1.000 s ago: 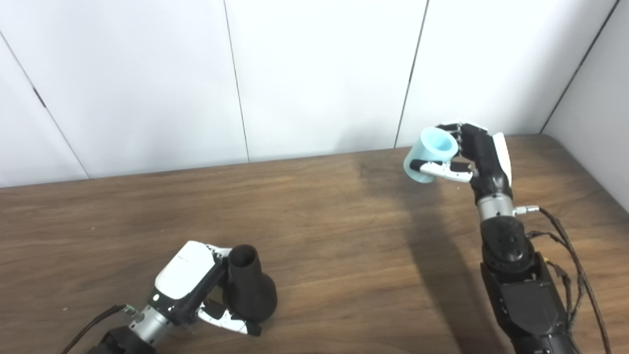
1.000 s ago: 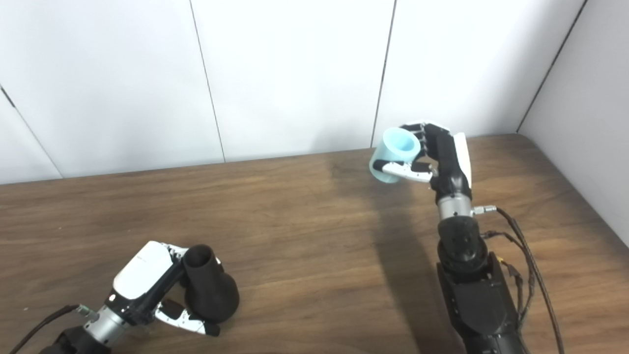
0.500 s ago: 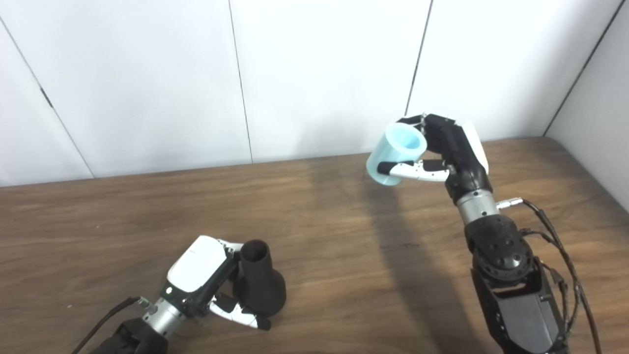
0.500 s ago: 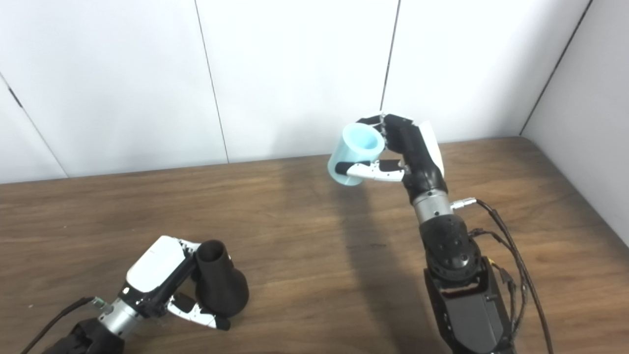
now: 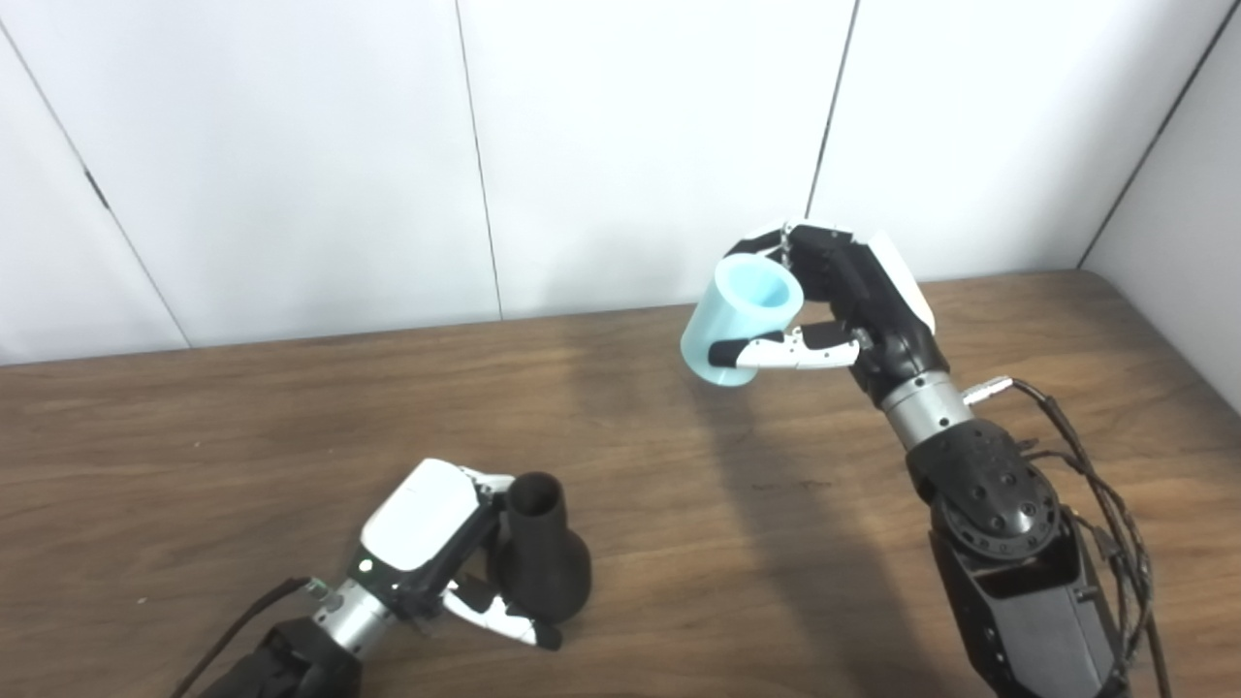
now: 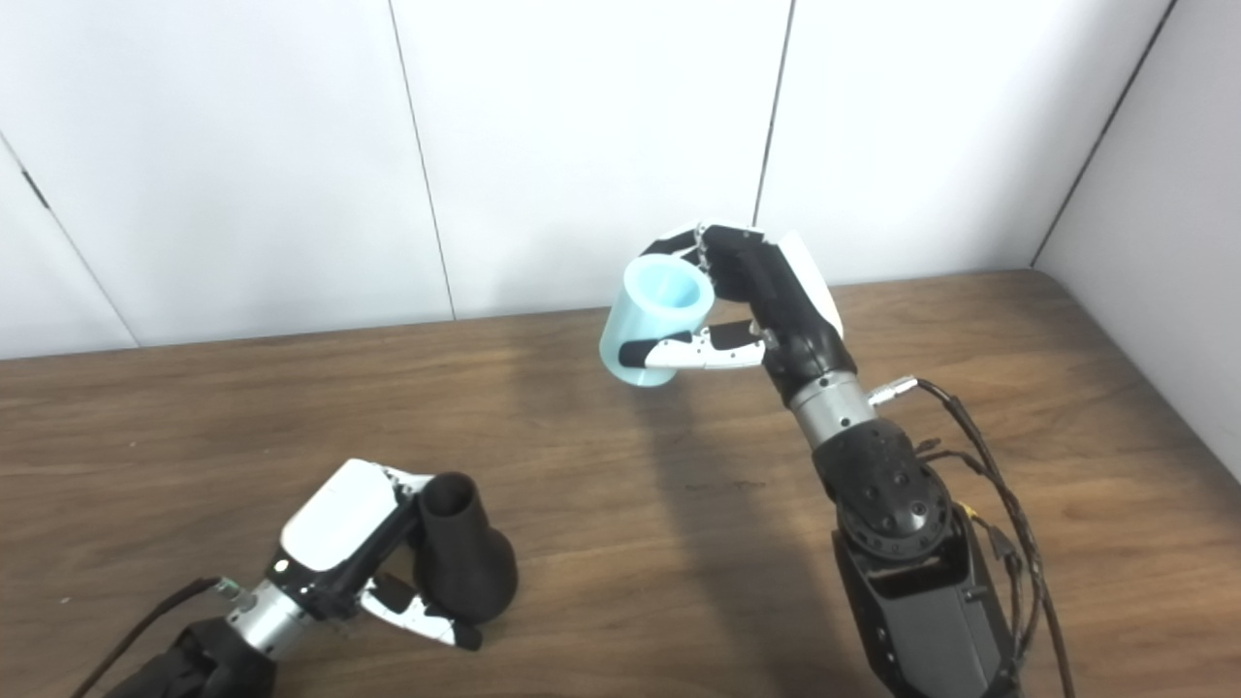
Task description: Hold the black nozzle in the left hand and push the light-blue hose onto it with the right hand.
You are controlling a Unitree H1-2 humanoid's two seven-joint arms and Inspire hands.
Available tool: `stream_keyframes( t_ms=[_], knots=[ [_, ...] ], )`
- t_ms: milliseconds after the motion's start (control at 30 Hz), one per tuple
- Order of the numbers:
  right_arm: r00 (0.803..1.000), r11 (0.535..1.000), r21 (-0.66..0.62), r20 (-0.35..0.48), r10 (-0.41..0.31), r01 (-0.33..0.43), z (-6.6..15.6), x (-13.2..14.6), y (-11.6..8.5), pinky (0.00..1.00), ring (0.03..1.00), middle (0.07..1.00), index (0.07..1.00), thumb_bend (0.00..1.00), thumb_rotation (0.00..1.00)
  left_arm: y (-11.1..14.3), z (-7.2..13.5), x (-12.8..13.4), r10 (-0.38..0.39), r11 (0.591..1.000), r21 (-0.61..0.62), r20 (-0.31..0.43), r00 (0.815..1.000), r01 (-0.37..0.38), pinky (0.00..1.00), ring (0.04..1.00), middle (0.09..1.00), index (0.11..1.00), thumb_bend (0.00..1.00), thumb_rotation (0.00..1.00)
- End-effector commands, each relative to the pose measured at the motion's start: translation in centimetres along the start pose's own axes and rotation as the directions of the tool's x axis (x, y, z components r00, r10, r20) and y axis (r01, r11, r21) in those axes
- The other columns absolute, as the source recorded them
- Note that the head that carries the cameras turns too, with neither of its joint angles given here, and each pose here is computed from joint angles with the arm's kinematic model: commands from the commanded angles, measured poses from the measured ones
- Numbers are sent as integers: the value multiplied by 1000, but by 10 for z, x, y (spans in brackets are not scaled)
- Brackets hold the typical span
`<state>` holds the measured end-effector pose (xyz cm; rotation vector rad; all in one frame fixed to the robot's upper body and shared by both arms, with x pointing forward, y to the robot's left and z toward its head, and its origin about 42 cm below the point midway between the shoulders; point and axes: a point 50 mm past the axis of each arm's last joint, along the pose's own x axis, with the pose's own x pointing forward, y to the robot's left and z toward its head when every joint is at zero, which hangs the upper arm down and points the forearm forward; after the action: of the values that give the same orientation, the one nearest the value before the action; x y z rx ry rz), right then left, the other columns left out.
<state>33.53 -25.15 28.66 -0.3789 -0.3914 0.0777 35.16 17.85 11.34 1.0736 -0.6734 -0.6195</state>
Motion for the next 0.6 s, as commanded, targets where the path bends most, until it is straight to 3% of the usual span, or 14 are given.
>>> stream_keyframes(
  t_ms=[0, 100, 233, 300, 567],
  knots=[
    [993, 1000, 3, 113, 12, -12, 32, 10, -2, 314, 408, 460, 536, 515, 0, -62, 28, -21, -85, 989, -125, -16, 996, 83, 161, 362, 450, 507, 498, 0],
    [992, 999, 15, 120, 35, -37, 37, 8, 4, 316, 409, 463, 535, 515, 0, -65, 28, -18, -79, 990, -115, -11, 997, 78, 160, 336, 427, 523, 493, 0],
    [990, 997, 32, 127, 64, -69, 45, 6, 16, 301, 410, 462, 530, 514, 0, -67, 31, -15, -78, 992, -104, -6, 997, 77, 158, 394, 487, 484, 504, 0],
    [990, 996, 38, 124, 70, -76, 49, 5, 20, 296, 410, 460, 526, 515, 0, -67, 32, -13, -81, 992, -102, -2, 997, 80, 159, 348, 438, 517, 495, 0],
    [982, 985, 80, 123, 141, -151, 53, 6, 38, 297, 412, 456, 525, 515, 0, -68, 37, -9, -86, 991, -101, 2, 996, 85, 174, 345, 438, 521, 495, 0]
  ],
)
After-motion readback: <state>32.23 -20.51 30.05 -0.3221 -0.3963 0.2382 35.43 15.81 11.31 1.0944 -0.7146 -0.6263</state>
